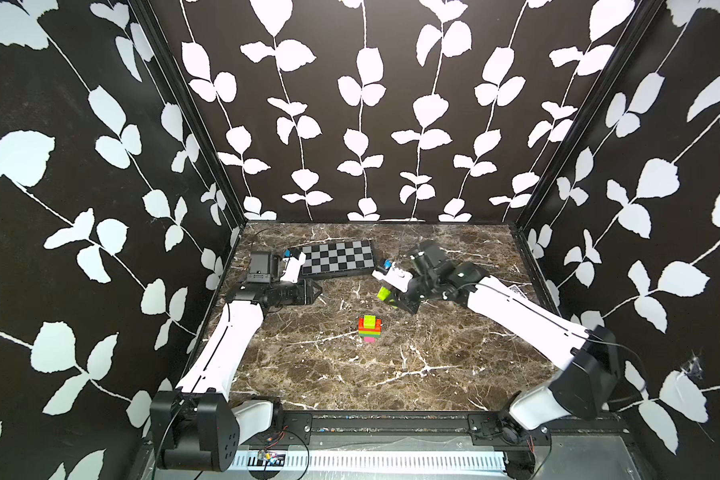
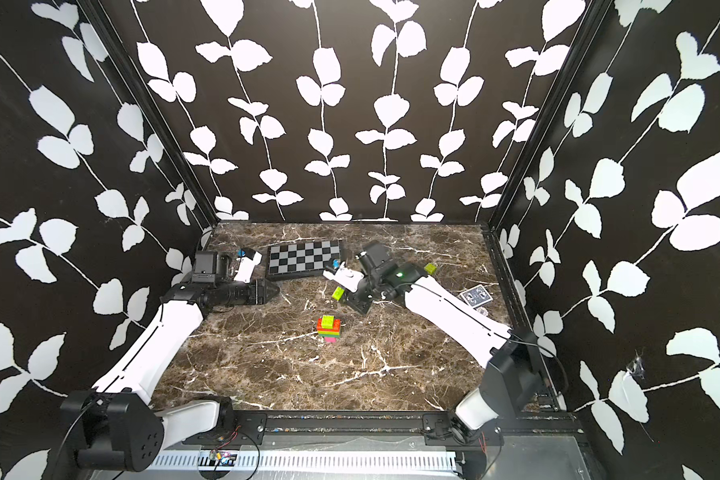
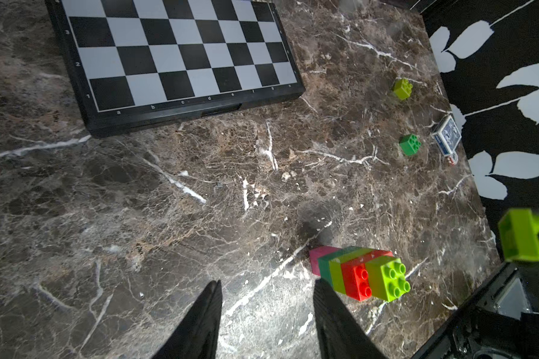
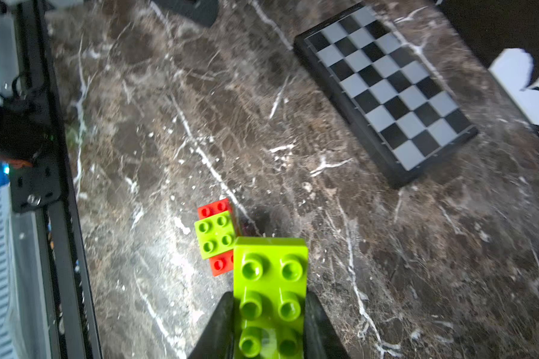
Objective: Assemble a carrot with lego
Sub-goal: Assemble the lego brick with the lego brick.
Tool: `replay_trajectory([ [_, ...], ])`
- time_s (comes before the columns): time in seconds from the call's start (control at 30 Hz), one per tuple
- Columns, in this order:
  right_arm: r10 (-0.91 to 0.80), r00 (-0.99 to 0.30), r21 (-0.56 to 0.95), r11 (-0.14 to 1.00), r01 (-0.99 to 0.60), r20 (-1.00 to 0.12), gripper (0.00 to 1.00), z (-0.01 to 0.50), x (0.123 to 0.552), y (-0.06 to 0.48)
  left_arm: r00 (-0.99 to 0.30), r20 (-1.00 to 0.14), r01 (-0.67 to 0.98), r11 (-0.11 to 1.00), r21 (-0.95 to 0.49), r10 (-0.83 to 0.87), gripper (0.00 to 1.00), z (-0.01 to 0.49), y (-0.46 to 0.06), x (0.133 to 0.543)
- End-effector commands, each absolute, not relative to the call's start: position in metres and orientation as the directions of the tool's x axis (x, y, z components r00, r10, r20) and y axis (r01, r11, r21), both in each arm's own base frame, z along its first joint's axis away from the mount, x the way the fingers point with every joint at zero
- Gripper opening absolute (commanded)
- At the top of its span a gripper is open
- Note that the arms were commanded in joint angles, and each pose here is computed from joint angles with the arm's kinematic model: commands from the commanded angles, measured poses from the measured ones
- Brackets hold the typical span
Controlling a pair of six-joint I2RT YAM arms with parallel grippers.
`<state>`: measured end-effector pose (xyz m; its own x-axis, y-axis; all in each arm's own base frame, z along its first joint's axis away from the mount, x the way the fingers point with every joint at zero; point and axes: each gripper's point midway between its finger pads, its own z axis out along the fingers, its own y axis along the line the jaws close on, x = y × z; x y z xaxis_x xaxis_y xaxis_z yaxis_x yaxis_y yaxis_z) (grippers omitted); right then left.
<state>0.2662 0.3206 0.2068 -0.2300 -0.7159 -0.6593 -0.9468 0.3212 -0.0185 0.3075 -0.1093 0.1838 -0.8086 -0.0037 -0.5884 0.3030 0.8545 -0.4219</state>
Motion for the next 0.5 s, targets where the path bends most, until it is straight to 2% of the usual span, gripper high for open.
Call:
replay_trajectory([
  [0.0, -0.79, -0.121, -0.043, 0.183, -0.982, -0.601, 0.21, 0.206, 0.247, 0.331, -0.787, -0.617, 0.297, 0.863, -0.408, -0.02, 0.51, 0.185, -0.105, 0.31],
  [0.23, -0.862, -0.046, -0.023, 0.067, -0.997, -0.505, 0.2, 0.182, 0.238, 0.357, -0.785, -0.619, 0.297, 0.872, -0.389, -0.008, 0.51, 0.181, -0.103, 0.312],
  [0.47, -0.89, -0.016, -0.005, 0.021, -1.0, -0.455, 0.19, 0.172, 0.235, 0.366, -0.781, -0.624, 0.306, 0.871, -0.384, -0.001, 0.51, 0.183, -0.103, 0.311],
])
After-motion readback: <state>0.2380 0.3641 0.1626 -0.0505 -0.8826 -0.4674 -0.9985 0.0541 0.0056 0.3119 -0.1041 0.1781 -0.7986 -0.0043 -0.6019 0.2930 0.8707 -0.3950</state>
